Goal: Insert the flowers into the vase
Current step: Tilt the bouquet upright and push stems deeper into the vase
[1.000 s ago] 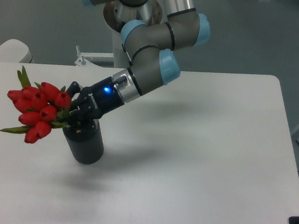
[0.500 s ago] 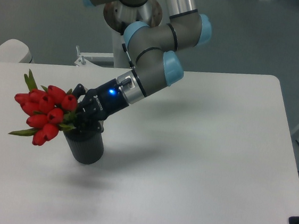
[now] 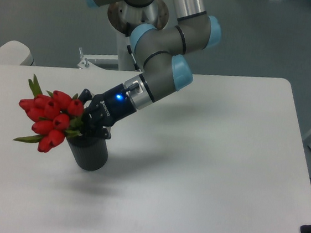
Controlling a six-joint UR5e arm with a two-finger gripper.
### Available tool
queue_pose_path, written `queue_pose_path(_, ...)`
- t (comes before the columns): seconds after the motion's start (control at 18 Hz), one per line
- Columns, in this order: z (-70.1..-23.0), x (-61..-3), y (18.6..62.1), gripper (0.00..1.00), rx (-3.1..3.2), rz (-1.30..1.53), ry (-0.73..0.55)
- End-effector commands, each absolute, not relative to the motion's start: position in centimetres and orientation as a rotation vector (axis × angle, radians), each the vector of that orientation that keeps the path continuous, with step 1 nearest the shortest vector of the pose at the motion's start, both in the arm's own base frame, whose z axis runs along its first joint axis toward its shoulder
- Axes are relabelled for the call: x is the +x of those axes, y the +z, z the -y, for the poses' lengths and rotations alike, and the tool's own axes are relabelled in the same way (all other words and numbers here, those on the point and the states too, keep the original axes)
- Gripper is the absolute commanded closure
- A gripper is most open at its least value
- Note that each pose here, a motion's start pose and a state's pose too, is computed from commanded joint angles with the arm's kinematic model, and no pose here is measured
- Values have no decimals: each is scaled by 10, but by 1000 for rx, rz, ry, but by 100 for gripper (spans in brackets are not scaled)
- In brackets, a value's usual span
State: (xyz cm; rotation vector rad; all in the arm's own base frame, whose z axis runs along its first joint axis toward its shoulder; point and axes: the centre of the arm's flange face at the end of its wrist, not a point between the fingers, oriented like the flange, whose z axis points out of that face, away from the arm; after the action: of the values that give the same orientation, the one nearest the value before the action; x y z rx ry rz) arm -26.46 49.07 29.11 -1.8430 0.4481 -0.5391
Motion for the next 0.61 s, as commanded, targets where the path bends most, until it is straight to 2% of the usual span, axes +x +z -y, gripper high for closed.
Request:
queue_pose_path(0.17,-489,-268,291,46,-1843,-444,-532)
queue_pose_path(0.33,-485,-275,291,28,-1850,-433,-519)
queue_pose_path(0.5,-481,-280,290,19,-1855,-424,-509)
queue_pose_path(0.61,-479,-280,289,7,-1857,-421,-510)
